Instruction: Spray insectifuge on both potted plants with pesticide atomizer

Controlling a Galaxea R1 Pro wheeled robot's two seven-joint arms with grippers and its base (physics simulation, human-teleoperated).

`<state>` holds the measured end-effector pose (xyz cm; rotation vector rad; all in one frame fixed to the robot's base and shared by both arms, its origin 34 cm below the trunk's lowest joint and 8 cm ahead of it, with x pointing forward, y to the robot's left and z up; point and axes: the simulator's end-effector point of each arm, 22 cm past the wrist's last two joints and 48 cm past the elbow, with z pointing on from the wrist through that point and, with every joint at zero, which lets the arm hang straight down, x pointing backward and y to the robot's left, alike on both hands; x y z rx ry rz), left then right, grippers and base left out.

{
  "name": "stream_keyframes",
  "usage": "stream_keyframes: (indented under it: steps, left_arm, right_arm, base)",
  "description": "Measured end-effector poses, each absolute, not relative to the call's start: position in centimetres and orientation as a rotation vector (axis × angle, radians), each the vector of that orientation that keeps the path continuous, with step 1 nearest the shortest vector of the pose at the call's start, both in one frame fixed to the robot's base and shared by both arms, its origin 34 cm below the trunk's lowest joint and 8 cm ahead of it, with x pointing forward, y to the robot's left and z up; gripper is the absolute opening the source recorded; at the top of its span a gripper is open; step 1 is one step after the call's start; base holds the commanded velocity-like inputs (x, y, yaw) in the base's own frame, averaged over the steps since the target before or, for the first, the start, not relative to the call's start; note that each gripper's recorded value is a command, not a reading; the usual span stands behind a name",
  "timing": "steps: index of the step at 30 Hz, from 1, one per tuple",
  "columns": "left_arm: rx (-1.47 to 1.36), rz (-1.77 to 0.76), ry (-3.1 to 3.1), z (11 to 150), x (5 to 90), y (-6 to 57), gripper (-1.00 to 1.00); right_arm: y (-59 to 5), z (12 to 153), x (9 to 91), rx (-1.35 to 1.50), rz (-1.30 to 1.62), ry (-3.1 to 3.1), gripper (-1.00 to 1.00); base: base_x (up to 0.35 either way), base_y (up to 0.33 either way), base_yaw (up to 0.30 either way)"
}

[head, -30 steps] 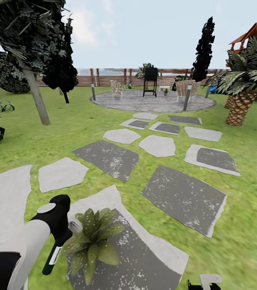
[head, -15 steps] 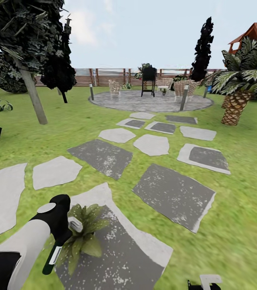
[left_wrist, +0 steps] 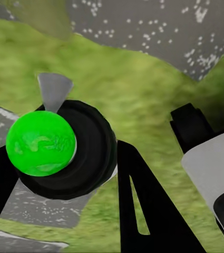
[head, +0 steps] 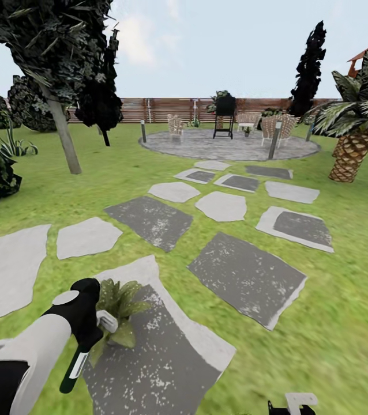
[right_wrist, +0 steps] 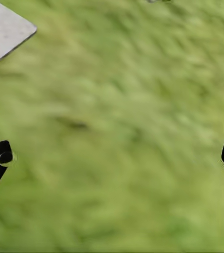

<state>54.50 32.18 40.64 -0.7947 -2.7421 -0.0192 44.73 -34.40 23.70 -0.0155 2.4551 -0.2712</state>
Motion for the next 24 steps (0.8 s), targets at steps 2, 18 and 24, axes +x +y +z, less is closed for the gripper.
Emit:
stream_keyframes:
  steps: [2,18,24]
  left_arm:
    - [-0.794,-0.023,-2.742,40.6,54.5,32.2,-1.00]
    - [-0.758,-0.029,-2.684,38.0,50.4,33.7,-1.00]
    - [-0.761,-0.023,-2.684,37.8,50.2,33.4,-1.00]
  right_arm:
    - [-34.4,23.7,44.7,-0.015,-0.271,2.455,1.00]
    - [-34.4,23.7,44.7,-0.015,-0.271,2.455,1.00]
    - [-34.5,23.7,44.7,-0.016,-0.272,2.455,1.00]
  base:
    - [-0.117,-0.269,0.258]
    - [0.023,-0.093,0.114]
    - [0.073,-0.073,0.025]
